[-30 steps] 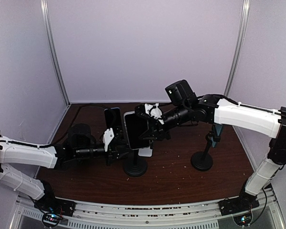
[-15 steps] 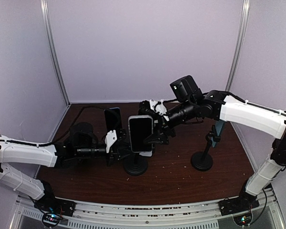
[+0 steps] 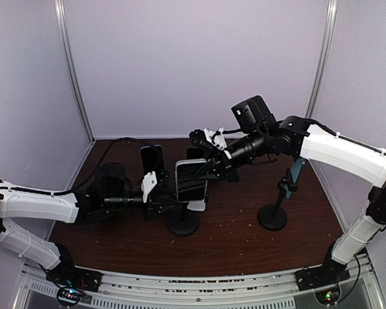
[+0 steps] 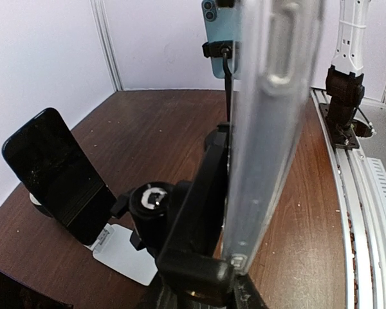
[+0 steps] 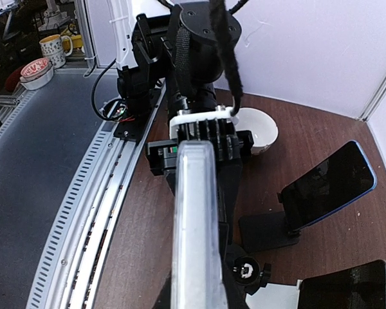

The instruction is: Place the phone on the phone stand

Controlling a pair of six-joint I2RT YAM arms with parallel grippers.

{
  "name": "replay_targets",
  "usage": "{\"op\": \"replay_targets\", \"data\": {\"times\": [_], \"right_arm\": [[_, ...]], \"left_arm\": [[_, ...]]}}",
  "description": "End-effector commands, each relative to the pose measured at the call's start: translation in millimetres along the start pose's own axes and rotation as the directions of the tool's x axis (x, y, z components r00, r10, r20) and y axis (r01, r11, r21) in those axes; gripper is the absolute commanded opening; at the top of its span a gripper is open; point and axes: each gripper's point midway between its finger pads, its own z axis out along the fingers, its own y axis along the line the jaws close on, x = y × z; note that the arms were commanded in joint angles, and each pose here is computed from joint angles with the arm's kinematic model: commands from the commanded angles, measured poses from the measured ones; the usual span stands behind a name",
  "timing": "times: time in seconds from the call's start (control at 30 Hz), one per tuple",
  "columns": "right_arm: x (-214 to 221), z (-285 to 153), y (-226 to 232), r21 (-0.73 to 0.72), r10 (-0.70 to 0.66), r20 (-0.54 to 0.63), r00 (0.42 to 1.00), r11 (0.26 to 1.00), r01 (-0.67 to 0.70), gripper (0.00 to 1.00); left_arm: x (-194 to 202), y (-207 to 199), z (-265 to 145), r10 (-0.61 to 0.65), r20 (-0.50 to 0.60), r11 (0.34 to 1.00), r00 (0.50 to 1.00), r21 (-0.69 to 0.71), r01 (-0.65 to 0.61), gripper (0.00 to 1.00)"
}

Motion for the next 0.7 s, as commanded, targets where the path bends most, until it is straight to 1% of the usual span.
{"op": "replay_targets", "data": {"times": [0.0,0.1,0.2,0.27,0.33,0.43,0.5,0.6,0.67], "right_arm": [[61.1,15.2,-19.6,0.127,-0.032,-0.134,0.99,0.991,0.049,0.0],[76.1,24.9,-24.4,0.142,-0.037,-0.151,0.988,0.988,0.059,0.0],[102.7,35.1,-26.7,0.149,-0.023,-0.206,0.978,0.987,0.054,0.0],[119.2,37.6,-27.4,0.151,-0.013,-0.252,0.968,0.987,0.053,0.0],[124.7,38.3,-25.0,0.117,-0.001,-0.271,0.963,0.993,0.033,0.0],[120.4,40.7,-20.0,0.037,0.027,-0.297,0.955,0.999,-0.017,0.0],[119.8,40.6,-17.8,-0.002,0.05,-0.334,0.941,0.999,-0.054,0.0],[128.2,39.7,-23.5,0.012,0.072,-0.385,0.92,0.997,-0.073,0.0],[130.8,40.1,-26.1,0.032,0.069,-0.371,0.926,0.998,-0.062,0.0]], "left_arm": [[1.6,-2.2,0.7,-0.093,0.029,0.992,0.995,0.085,0.09,0.0],[6.0,-3.7,2.2,-0.099,0.01,0.99,0.995,0.1,0.098,0.0],[7.0,-5.5,3.2,-0.099,0.009,0.989,0.995,0.115,0.098,0.0],[7.2,-8.9,2.8,-0.091,0.008,0.987,0.996,0.135,0.089,0.12],[7.1,-10.1,2.1,-0.072,0.003,0.987,0.997,0.142,0.071,0.21],[5.5,-6.6,3.8,-0.014,-0.017,0.991,1.0,0.134,0.017,0.26],[-0.7,-3.6,3.1,0.023,-0.007,0.992,1.0,0.122,-0.022,0.3],[-6.2,0.8,-0.1,0.082,0.007,0.992,0.997,0.091,-0.083,0.37],[-8.2,3.5,-0.1,0.099,0.008,0.992,0.995,0.076,-0.1,0.41]]}}
